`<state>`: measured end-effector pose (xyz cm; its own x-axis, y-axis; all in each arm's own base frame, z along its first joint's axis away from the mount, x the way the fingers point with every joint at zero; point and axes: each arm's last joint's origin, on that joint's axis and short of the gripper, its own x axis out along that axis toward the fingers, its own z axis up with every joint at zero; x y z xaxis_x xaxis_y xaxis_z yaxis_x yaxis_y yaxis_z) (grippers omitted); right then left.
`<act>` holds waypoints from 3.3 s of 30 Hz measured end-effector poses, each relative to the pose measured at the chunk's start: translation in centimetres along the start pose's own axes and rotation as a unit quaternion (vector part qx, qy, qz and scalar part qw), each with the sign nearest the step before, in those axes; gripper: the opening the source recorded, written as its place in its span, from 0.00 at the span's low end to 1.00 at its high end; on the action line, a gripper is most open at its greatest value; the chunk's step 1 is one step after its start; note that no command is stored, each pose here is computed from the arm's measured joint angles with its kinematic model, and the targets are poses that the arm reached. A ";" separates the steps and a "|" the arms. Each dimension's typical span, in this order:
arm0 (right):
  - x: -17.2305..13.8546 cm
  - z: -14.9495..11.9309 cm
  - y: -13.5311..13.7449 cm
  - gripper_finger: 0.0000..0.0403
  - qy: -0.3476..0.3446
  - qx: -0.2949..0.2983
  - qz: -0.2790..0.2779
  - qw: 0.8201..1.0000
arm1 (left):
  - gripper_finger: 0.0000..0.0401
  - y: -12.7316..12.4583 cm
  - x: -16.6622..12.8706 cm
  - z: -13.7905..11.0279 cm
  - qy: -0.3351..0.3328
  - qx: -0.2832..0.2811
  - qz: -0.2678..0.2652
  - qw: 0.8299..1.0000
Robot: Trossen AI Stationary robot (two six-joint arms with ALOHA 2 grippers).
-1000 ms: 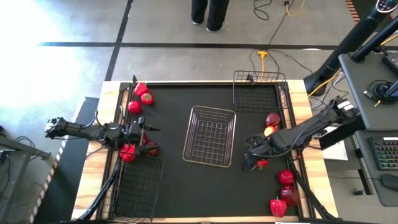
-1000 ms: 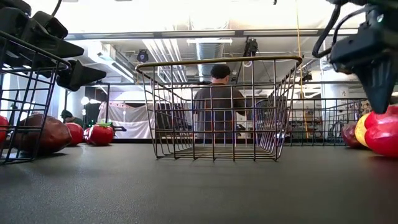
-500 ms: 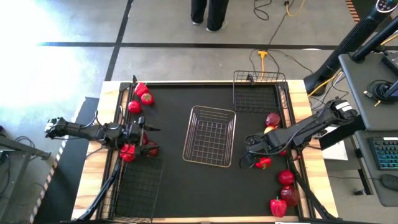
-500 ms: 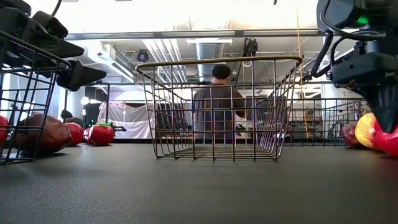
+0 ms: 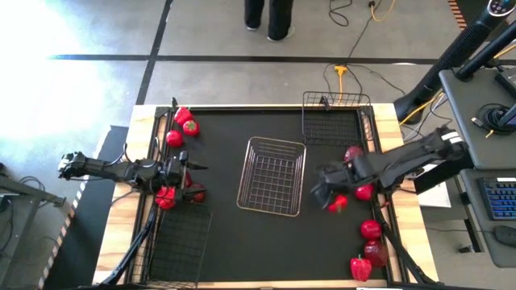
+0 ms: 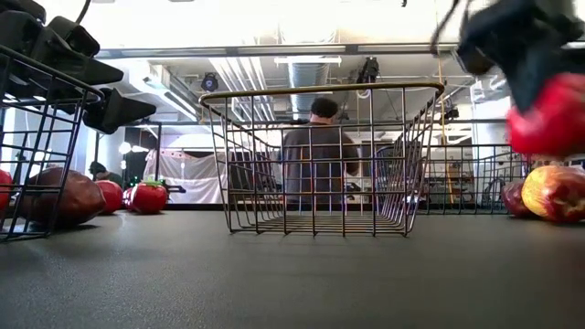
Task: Sort produce into baskets
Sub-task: Put the red bell pepper into the top black wire basket
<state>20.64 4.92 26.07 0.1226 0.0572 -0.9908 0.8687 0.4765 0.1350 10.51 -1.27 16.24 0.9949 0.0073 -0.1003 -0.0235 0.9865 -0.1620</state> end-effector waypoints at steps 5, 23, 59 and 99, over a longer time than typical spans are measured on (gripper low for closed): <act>-5.3 3.0 -1.2 0.76 -0.076 0.024 -0.034 0.996 | 0.98 0.0 0.0 0.0 0.000 0.000 0.000 1.000; -7.0 19.7 -13.2 0.76 -0.225 0.127 -0.049 0.965 | 0.98 0.0 0.0 0.0 0.000 0.000 0.000 1.000; -2.3 27.1 -13.3 0.96 -0.022 0.067 -0.154 0.986 | 0.98 0.0 0.0 0.0 0.000 0.000 0.000 1.000; -3.2 -11.1 9.0 0.97 0.195 0.026 -0.147 0.969 | 0.98 0.0 0.0 0.0 0.000 0.000 0.000 1.000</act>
<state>22.76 18.75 30.40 -0.3168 0.2580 -0.9127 0.8625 0.4787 -0.1641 10.51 -1.27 16.24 0.9949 0.0073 -0.1003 -0.0236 0.9866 -0.1617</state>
